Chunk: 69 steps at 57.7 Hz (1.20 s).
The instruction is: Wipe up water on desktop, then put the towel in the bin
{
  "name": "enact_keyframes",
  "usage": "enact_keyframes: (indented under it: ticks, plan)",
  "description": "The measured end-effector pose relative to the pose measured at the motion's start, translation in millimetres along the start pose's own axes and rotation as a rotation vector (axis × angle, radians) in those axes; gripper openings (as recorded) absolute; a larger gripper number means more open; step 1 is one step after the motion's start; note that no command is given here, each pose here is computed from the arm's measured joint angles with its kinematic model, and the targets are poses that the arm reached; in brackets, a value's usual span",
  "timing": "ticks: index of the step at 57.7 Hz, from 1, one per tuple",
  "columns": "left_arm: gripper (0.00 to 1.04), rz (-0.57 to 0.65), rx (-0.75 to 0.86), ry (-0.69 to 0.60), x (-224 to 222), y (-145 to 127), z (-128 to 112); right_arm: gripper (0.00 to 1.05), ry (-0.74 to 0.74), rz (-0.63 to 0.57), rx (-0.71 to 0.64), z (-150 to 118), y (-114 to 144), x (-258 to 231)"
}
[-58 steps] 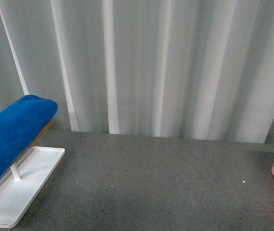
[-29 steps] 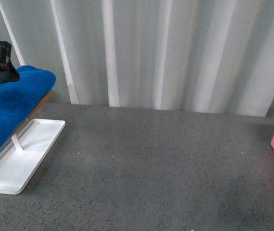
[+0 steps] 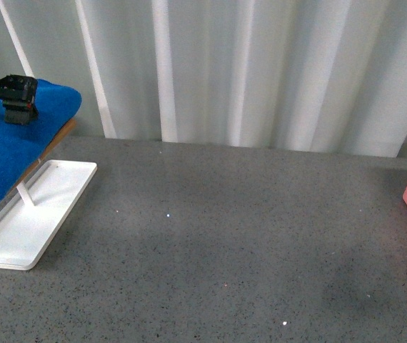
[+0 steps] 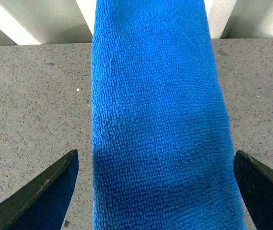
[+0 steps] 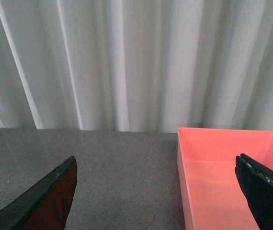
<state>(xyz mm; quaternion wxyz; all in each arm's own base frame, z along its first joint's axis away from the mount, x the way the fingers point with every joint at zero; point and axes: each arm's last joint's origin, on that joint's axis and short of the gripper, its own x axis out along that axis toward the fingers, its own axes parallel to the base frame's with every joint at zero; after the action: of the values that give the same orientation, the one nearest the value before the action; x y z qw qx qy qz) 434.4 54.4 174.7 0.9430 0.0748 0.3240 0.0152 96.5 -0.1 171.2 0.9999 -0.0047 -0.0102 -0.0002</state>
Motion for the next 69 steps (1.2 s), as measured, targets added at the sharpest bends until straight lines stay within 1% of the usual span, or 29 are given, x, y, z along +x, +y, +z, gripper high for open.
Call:
enact_keyframes:
  ticks: [9, 19, 37, 39, 40, 42, 43, 46, 49, 51, 55, 69]
  plan:
    - [0.98, 0.015, 0.017, 0.026, 15.7, -3.3, -11.6, 0.98, 0.000, 0.000, 0.000, 0.0, 0.0, 0.0]
    - [0.98, 0.021, 0.005, 0.011, 17.0, -3.4, -11.0, 0.98, 0.000, 0.000, 0.000, 0.0, 0.0, 0.0]
    - [0.50, -0.003, -0.027, -0.001, 14.4, -4.9, -13.7, 0.98, 0.000, 0.000, 0.000, 0.0, 0.0, 0.0]
    - [0.43, -0.007, -0.026, -0.004, 12.7, -5.0, -13.3, 0.98, 0.000, 0.000, 0.000, 0.0, 0.0, 0.0]
    - [0.42, -0.006, -0.026, -0.004, 12.4, -5.0, -13.3, 0.98, 0.000, 0.000, 0.000, 0.0, 0.0, 0.0]
    - [0.35, -0.002, -0.025, -0.006, 10.9, -4.9, -13.0, 0.98, 0.000, 0.000, 0.000, 0.0, 0.0, 0.0]
    - [0.29, -0.002, -0.024, -0.008, 9.9, -4.8, -12.7, 0.98, 0.000, 0.000, 0.000, 0.0, 0.0, 0.0]
    - [0.22, -0.001, -0.027, -0.014, 9.2, -4.7, -12.2, 0.98, 0.000, 0.000, 0.000, 0.0, 0.0, 0.0]
    - [0.13, -0.011, -0.034, -0.023, 7.1, -4.7, -10.8, 0.98, 0.000, 0.000, 0.000, 0.0, 0.0, 0.0]
    - [0.09, -0.014, -0.039, -0.029, 5.4, -4.5, -10.0, 0.98, 0.000, 0.000, 0.000, 0.0, 0.0, 0.0]
    - [0.06, -0.031, -0.051, -0.045, 0.5, -4.7, -7.7, 0.98, 0.000, 0.000, 0.000, 0.0, 0.0, 0.0]
    - [0.06, -0.129, -0.089, -0.183, -39.7, -10.6, 13.6, 0.98, 0.000, 0.000, 0.000, 0.0, 0.0, 0.0]
